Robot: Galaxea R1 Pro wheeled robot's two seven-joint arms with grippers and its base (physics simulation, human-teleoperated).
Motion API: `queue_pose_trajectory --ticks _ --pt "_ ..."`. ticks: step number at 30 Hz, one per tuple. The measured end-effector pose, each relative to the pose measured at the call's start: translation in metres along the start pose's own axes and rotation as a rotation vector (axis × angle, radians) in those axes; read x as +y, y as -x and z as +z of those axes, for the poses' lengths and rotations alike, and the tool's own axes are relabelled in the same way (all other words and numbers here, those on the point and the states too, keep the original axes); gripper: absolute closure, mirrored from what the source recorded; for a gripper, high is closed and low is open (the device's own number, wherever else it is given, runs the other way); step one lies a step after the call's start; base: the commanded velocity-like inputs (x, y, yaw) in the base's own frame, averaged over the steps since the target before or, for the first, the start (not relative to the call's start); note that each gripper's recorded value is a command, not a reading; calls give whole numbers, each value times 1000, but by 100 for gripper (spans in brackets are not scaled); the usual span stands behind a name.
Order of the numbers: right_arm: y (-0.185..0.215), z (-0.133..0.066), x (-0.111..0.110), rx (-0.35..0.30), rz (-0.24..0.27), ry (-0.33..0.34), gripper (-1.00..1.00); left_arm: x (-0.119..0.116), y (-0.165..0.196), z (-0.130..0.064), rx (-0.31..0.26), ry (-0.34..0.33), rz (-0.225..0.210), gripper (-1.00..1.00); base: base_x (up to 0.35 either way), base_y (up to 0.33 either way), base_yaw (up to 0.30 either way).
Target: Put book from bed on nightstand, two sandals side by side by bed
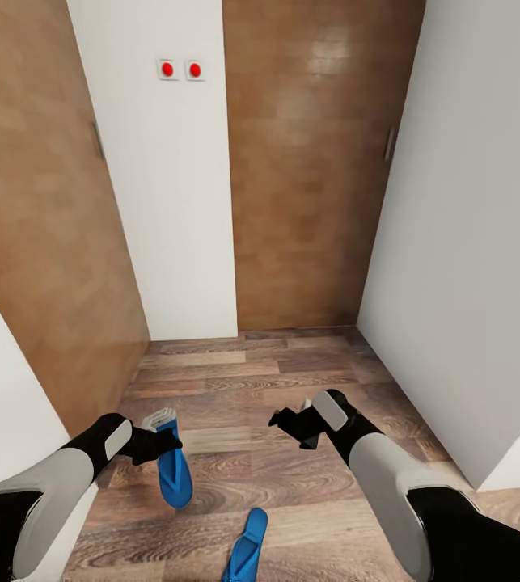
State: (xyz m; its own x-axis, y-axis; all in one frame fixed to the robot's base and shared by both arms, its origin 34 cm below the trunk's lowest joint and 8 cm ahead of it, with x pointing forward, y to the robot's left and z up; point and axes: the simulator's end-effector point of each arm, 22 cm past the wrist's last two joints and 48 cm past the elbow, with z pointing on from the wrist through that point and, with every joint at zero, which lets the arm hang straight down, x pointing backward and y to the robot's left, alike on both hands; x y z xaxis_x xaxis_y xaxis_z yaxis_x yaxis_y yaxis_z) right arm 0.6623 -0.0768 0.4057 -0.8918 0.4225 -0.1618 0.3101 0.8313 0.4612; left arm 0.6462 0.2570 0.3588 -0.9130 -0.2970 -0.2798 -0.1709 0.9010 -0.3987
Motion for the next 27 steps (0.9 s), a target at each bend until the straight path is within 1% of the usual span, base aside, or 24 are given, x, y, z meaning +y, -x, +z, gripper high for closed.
queue_pose_trajectory --ticks 6,10,14,15,17,18,21,22,26,27 --pt "-17 17 -16 52 9 -29 -100 6 -7 11 22 5 -7 100 0 0 0" --pt "-27 27 -25 82 3 -50 -100 14 -9 16 32 14 -15 100 0 0 0" --pt "-38 36 -35 120 -16 -78 -100 13 3 13 29 -2 -27 100 0 0 0" --pt "-42 38 -39 133 -21 -88 -100 6 11 8 28 -26 -39 100 0 0 0" --pt "-48 43 -44 149 -23 -99 -100 1 19 4 32 -49 -46 100 0 0 0" --pt "-51 45 -47 158 -24 -106 -100 -7 28 -4 31 -79 -55 100 0 0 0" --pt "-56 51 -53 173 -23 -117 -100 -15 35 -11 44 -115 -64 100 0 0 0" --pt "-57 53 -56 177 -24 -122 -100 -21 38 -15 52 -141 -71 100 0 0 0" --pt "-63 60 -63 192 -23 -134 -100 -28 37 -13 72 -179 -77 100 0 0 0" --pt "-64 62 -64 194 -23 -137 -100 -35 37 -13 77 -202 -80 100 0 0 0"
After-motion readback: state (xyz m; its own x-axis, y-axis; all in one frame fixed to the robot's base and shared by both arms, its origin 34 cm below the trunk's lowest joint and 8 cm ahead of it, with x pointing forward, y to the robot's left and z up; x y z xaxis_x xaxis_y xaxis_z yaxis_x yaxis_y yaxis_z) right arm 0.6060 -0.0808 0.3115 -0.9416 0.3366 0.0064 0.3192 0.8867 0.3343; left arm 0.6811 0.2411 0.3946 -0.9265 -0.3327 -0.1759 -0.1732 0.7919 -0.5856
